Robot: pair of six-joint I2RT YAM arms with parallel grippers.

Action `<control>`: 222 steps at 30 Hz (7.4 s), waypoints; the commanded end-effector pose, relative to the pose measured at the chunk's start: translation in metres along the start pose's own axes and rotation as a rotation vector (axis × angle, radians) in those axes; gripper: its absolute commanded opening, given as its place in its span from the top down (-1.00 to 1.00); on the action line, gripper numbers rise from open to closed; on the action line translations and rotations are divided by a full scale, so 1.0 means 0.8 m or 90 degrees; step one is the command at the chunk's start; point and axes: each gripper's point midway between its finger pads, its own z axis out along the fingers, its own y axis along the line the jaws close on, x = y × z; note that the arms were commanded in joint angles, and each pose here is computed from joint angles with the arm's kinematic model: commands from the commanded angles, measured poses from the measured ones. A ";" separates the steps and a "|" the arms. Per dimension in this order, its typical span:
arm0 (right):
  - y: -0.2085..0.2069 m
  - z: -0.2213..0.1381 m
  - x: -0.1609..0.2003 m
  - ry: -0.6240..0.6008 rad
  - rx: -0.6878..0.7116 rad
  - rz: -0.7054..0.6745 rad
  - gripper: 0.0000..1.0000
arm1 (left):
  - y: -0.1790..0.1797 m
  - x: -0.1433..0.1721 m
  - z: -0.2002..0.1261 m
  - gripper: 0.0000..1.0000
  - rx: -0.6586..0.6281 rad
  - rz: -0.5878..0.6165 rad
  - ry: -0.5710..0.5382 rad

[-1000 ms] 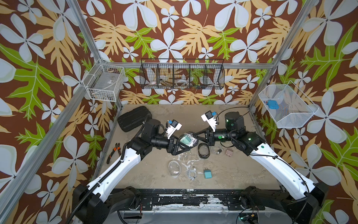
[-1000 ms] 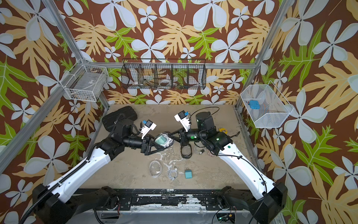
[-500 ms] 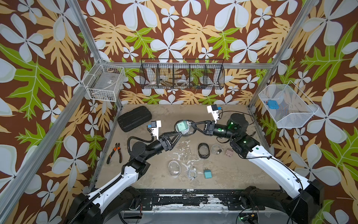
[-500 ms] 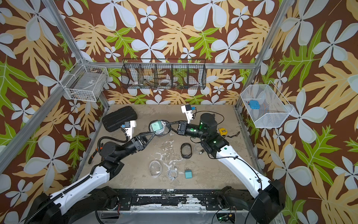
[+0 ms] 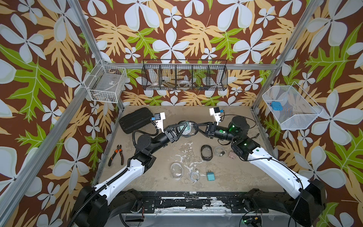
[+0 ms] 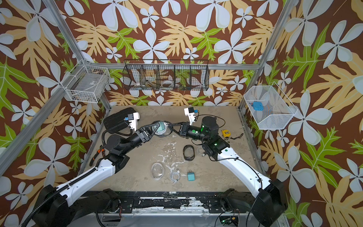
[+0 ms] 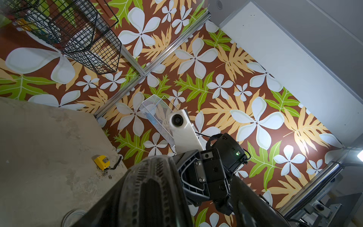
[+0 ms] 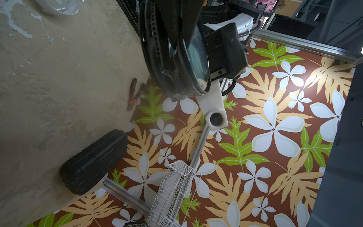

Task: Pack away charging kits
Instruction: Adjust the storage bag, then zip the zipper on the storage bag, then adjust the storage bag.

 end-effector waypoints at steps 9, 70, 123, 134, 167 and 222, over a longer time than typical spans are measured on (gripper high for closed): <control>0.023 0.004 -0.003 -0.016 -0.004 -0.059 1.00 | 0.001 0.007 0.022 0.36 -0.012 -0.043 0.045; 0.006 -0.001 0.057 0.132 0.270 -0.647 0.31 | 0.025 0.020 -0.001 0.77 -0.075 -0.276 0.239; -0.019 0.003 0.055 0.134 0.318 -0.658 0.59 | 0.019 0.022 -0.006 0.76 -0.067 -0.280 0.239; -0.028 -0.006 0.042 0.133 0.377 -0.664 1.00 | 0.020 0.027 -0.010 0.81 -0.081 -0.269 0.253; -0.003 0.005 0.028 0.187 0.386 -0.763 1.00 | 0.022 0.083 -0.038 1.00 -0.036 -0.121 0.443; 0.032 0.012 0.076 0.149 0.036 -0.231 1.00 | -0.026 0.043 -0.043 -0.45 0.052 -0.076 0.209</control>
